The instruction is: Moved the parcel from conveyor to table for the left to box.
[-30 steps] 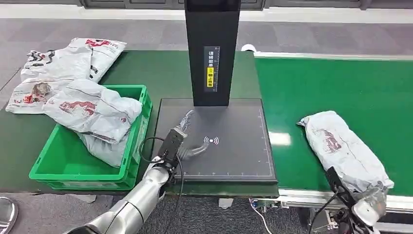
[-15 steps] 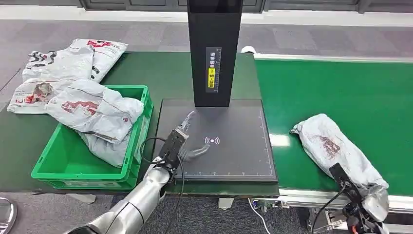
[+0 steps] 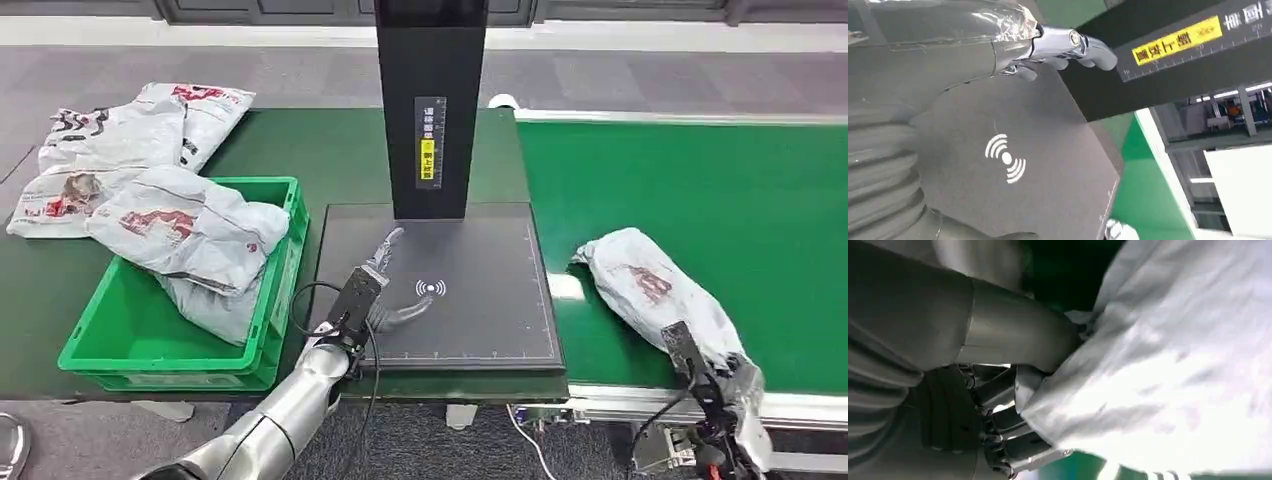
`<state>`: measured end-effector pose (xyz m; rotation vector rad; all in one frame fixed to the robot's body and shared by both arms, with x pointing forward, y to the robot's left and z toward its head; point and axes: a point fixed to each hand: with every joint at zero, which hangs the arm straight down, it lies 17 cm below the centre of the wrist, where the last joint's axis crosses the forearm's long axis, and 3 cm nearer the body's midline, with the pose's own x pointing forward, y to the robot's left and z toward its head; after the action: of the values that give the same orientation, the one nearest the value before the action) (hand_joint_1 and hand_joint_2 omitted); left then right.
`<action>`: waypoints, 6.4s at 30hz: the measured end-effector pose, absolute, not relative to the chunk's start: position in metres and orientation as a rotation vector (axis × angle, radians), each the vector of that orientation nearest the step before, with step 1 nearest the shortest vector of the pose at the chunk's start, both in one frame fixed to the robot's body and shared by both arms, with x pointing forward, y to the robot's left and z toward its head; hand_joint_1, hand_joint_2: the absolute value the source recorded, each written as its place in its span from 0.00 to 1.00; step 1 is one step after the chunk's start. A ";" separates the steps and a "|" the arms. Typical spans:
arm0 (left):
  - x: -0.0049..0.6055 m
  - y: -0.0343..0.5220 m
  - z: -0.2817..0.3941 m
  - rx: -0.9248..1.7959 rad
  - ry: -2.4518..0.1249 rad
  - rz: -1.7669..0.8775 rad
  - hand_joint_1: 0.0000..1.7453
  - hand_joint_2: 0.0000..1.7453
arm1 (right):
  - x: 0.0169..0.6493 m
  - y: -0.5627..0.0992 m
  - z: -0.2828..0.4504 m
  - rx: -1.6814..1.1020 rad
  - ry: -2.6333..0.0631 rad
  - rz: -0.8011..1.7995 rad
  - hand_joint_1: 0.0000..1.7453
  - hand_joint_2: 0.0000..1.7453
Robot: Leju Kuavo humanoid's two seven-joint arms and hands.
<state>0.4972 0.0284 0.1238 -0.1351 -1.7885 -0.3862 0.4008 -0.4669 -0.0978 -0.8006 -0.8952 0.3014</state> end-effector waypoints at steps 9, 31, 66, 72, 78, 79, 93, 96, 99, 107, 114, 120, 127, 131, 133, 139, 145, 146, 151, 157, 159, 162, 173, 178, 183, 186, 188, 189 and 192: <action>0.493 0.038 0.121 -0.061 -1.813 -0.394 0.00 1.00 | 0.437 -0.439 0.037 -0.860 -1.368 0.031 1.00 1.00; 0.510 0.043 0.152 -0.024 -1.873 -0.378 0.00 1.00 | 0.443 -0.198 0.139 -0.626 -1.710 0.464 1.00 1.00; 0.505 0.059 0.157 0.029 -1.904 -0.373 0.00 1.00 | 0.430 -0.194 0.043 -0.709 -1.463 0.725 0.00 1.00; 0.497 0.050 0.157 0.013 -1.912 -0.434 0.00 1.00 | 0.431 -0.211 0.090 -0.632 -1.641 0.479 0.00 1.00; 0.487 0.025 0.133 0.029 -1.836 -0.662 0.00 1.00 | 0.433 -0.226 0.102 -0.459 -1.700 0.268 0.00 1.00; 0.485 0.022 0.128 0.030 -1.826 -0.686 0.00 1.00 | 0.434 -0.228 0.103 -0.455 -1.702 0.257 0.00 1.00; 0.470 0.002 0.057 0.217 -1.615 -1.133 0.00 1.00 | 0.438 -0.245 0.102 -0.396 -1.692 0.157 0.00 1.00; 0.471 0.001 0.040 0.314 -1.529 -1.268 1.00 1.00 | 0.439 -0.247 0.102 -0.386 -1.686 0.143 0.00 1.00; 0.471 -0.002 0.033 0.357 -1.490 -1.354 1.00 1.00 | 0.442 -0.245 0.106 -0.384 -1.690 0.146 0.00 1.00; 0.469 -0.007 0.028 0.349 -1.474 -1.406 1.00 1.00 | 0.444 -0.241 0.106 -0.373 -1.682 0.154 0.00 1.00; 0.471 -0.015 0.056 0.216 -1.618 -1.230 1.00 1.00 | 0.445 -0.242 0.109 -0.375 -1.684 0.144 0.00 1.00; 0.502 0.003 0.159 0.179 -1.872 -0.831 1.00 1.00 | 0.444 -0.243 0.110 -0.376 -1.690 0.137 0.00 1.00; 0.516 0.033 0.245 0.258 -2.047 -0.666 1.00 1.00 | 0.444 -0.243 0.111 -0.377 -1.696 0.135 0.00 1.00; 0.514 0.039 0.257 0.272 -2.078 -0.643 1.00 1.00 | 0.444 -0.242 0.111 -0.377 -1.696 0.134 0.00 1.00; 0.514 0.041 0.259 0.276 -2.085 -0.640 1.00 1.00 | 0.444 -0.242 0.111 -0.377 -1.696 0.134 0.00 1.00; 0.514 0.073 0.297 0.649 -2.183 -0.604 1.00 1.00 | 0.444 -0.245 0.113 -0.379 -1.705 0.117 0.00 1.00; 0.527 0.149 0.315 1.105 -2.077 -0.564 1.00 1.00 | 0.436 -0.251 0.106 -0.374 -1.696 0.080 0.00 1.00; 0.529 0.169 0.315 1.202 -2.038 -0.549 1.00 1.00 | 0.432 -0.253 0.104 -0.377 -1.691 0.077 0.00 1.00; 0.534 0.270 0.295 1.629 -1.734 -0.567 1.00 1.00 | 0.428 -0.260 0.105 -0.402 -1.677 0.061 0.00 1.00; 0.534 0.341 0.272 1.691 -1.561 -0.509 1.00 1.00 | 0.427 -0.284 0.113 -0.453 -1.672 0.018 0.00 1.00; 0.533 0.355 0.267 1.702 -1.530 -0.501 1.00 1.00 | 0.423 -0.290 0.112 -0.461 -1.668 0.010 0.00 1.00; 0.530 0.370 0.249 1.710 -1.469 -0.520 1.00 1.00 | 0.412 -0.299 0.107 -0.473 -1.658 -0.007 0.00 1.00; 0.527 0.381 0.193 1.647 -1.314 -0.595 1.00 1.00 | 0.396 -0.304 0.103 -0.487 -1.651 -0.007 0.00 1.00; 0.528 0.381 0.188 1.639 -1.306 -0.603 1.00 1.00 | 0.394 -0.304 0.103 -0.488 -1.650 -0.007 0.00 1.00; 0.531 0.378 0.177 1.582 -1.303 -0.628 0.98 1.00 | 0.393 -0.305 0.102 -0.489 -1.649 -0.011 0.00 1.00; 0.544 0.361 0.145 1.338 -1.314 -0.679 0.00 1.00 | 0.394 -0.308 0.104 -0.492 -1.647 -0.021 0.00 1.00; 0.552 0.347 0.127 1.204 -1.295 -0.713 0.00 1.00 | 0.398 -0.314 0.108 -0.502 -1.645 -0.023 0.00 1.00; 0.556 0.341 0.120 1.144 -1.295 -0.719 0.00 1.00 | 0.398 -0.317 0.110 -0.512 -1.645 -0.025 0.00 1.00; 0.567 0.328 0.122 1.026 -1.345 -0.663 0.00 1.00 | 0.399 -0.322 0.112 -0.516 -1.647 -0.027 0.00 1.00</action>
<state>0.5671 0.3284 0.1216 1.0263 -1.3454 -0.6635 0.3987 -0.3222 0.1125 -0.5159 -1.6466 -0.0273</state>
